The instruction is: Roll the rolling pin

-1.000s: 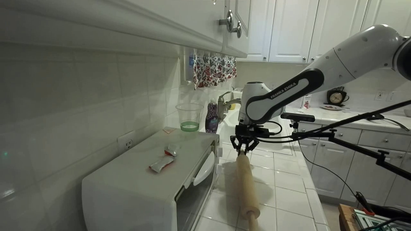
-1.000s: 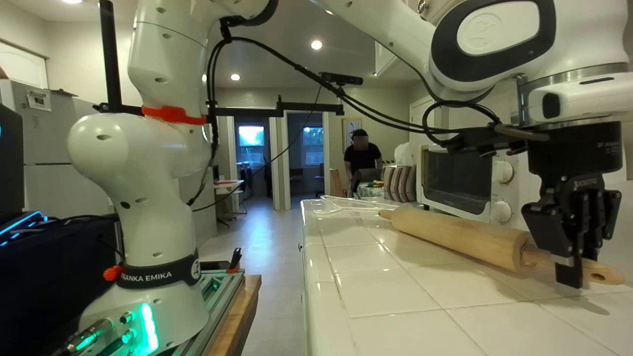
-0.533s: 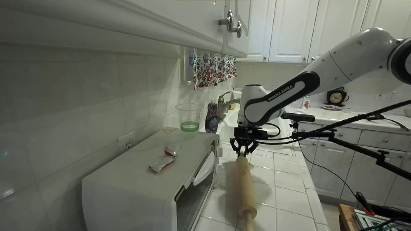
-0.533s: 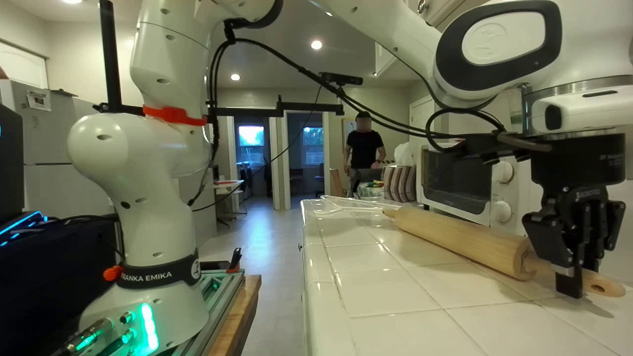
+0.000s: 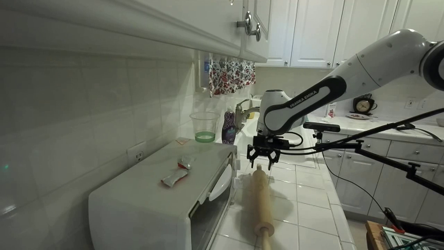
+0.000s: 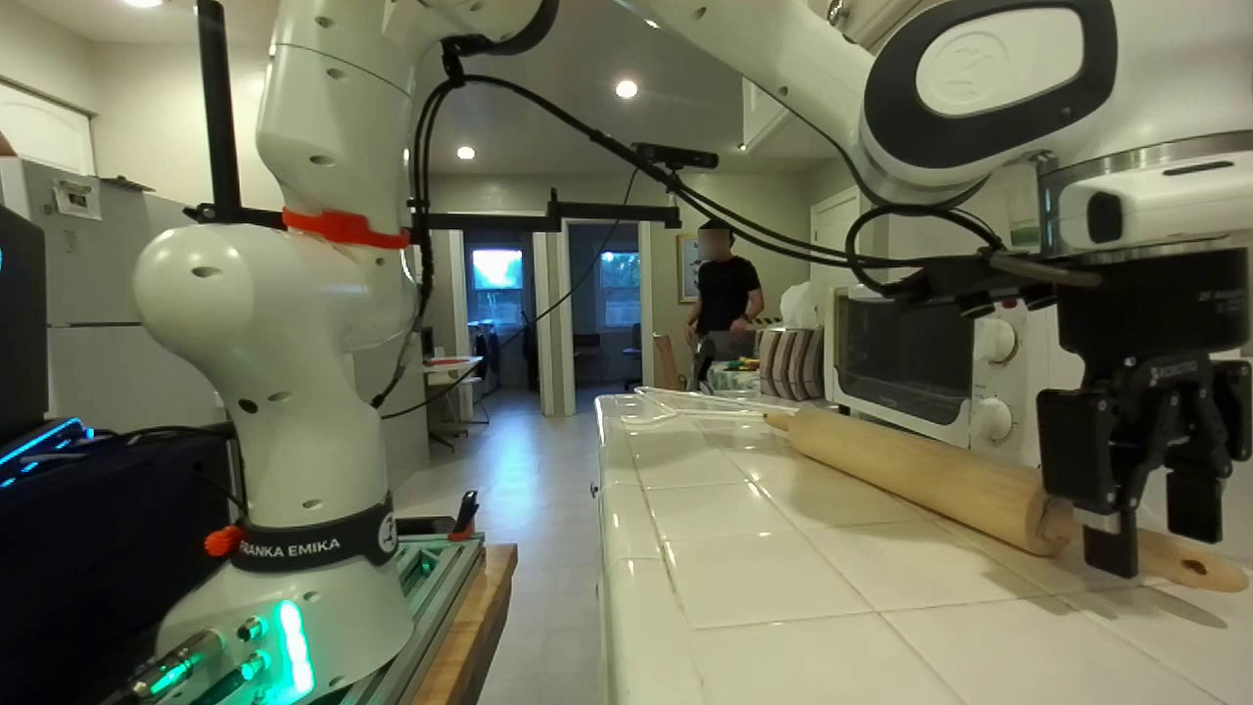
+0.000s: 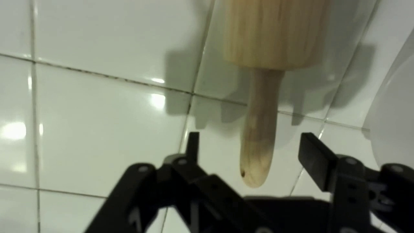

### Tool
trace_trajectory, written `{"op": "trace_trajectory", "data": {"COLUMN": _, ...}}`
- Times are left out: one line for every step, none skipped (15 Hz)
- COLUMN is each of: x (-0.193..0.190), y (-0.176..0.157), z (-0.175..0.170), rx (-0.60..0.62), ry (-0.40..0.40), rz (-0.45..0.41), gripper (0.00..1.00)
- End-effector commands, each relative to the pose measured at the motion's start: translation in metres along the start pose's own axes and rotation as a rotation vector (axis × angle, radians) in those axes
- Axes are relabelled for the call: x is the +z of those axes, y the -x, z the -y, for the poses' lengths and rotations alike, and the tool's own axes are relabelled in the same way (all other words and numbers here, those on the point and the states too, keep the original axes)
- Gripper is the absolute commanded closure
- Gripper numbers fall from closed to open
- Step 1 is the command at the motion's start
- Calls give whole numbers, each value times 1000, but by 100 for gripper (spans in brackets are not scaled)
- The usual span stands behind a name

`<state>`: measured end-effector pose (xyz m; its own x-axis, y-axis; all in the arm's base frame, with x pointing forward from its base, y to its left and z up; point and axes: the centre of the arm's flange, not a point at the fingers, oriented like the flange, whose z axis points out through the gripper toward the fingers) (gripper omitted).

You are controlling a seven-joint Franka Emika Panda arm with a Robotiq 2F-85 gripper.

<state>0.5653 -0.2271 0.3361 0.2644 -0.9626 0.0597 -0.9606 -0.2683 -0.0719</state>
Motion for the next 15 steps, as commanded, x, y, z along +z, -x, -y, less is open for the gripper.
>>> {"op": "trace_trajectory", "data": {"x": -36, "y": -2, "z": -13, "rx": -55, "ry": -4, "rz": 12, "gripper": 0}}
{"op": "trace_trajectory", "data": {"x": -43, "y": 0, "z": -20, "rx": -77, "ry": 0, "rz": 11, "gripper": 0}}
{"op": "trace_trajectory", "data": {"x": -50, "y": 3, "z": -30, "rx": -103, "ry": 5, "rz": -9, "gripper": 0}}
{"op": "trace_trajectory", "data": {"x": -58, "y": 4, "z": -38, "rx": -128, "ry": 4, "rz": -25, "gripper": 0}}
{"op": "trace_trajectory", "data": {"x": -68, "y": 7, "z": -51, "rx": -162, "ry": 0, "rz": -51, "gripper": 0}}
{"op": "trace_trajectory", "data": {"x": -77, "y": 9, "z": -61, "rx": -198, "ry": 9, "rz": -78, "gripper": 0}}
{"op": "trace_trajectory", "data": {"x": -87, "y": 13, "z": -74, "rx": -244, "ry": 18, "rz": -104, "gripper": 0}}
{"op": "trace_trajectory", "data": {"x": -96, "y": 17, "z": -83, "rx": -289, "ry": 24, "rz": -127, "gripper": 0}}
{"op": "trace_trajectory", "data": {"x": -108, "y": 22, "z": -95, "rx": -340, "ry": 22, "rz": -146, "gripper": 0}}
{"op": "trace_trajectory", "data": {"x": -118, "y": 27, "z": -104, "rx": -389, "ry": 19, "rz": -164, "gripper": 0}}
{"op": "trace_trajectory", "data": {"x": -132, "y": 32, "z": -114, "rx": -431, "ry": 16, "rz": -179, "gripper": 0}}
{"op": "trace_trajectory", "data": {"x": -148, "y": 37, "z": -124, "rx": -478, "ry": 4, "rz": -193, "gripper": 0}}
{"op": "trace_trajectory", "data": {"x": -159, "y": 42, "z": -131, "rx": -514, "ry": -9, "rz": -191, "gripper": 0}}
{"op": "trace_trajectory", "data": {"x": -174, "y": 48, "z": -140, "rx": -548, "ry": -24, "rz": -164, "gripper": 0}}
{"op": "trace_trajectory", "data": {"x": -185, "y": 52, "z": -147, "rx": -599, "ry": -32, "rz": -132, "gripper": 0}}
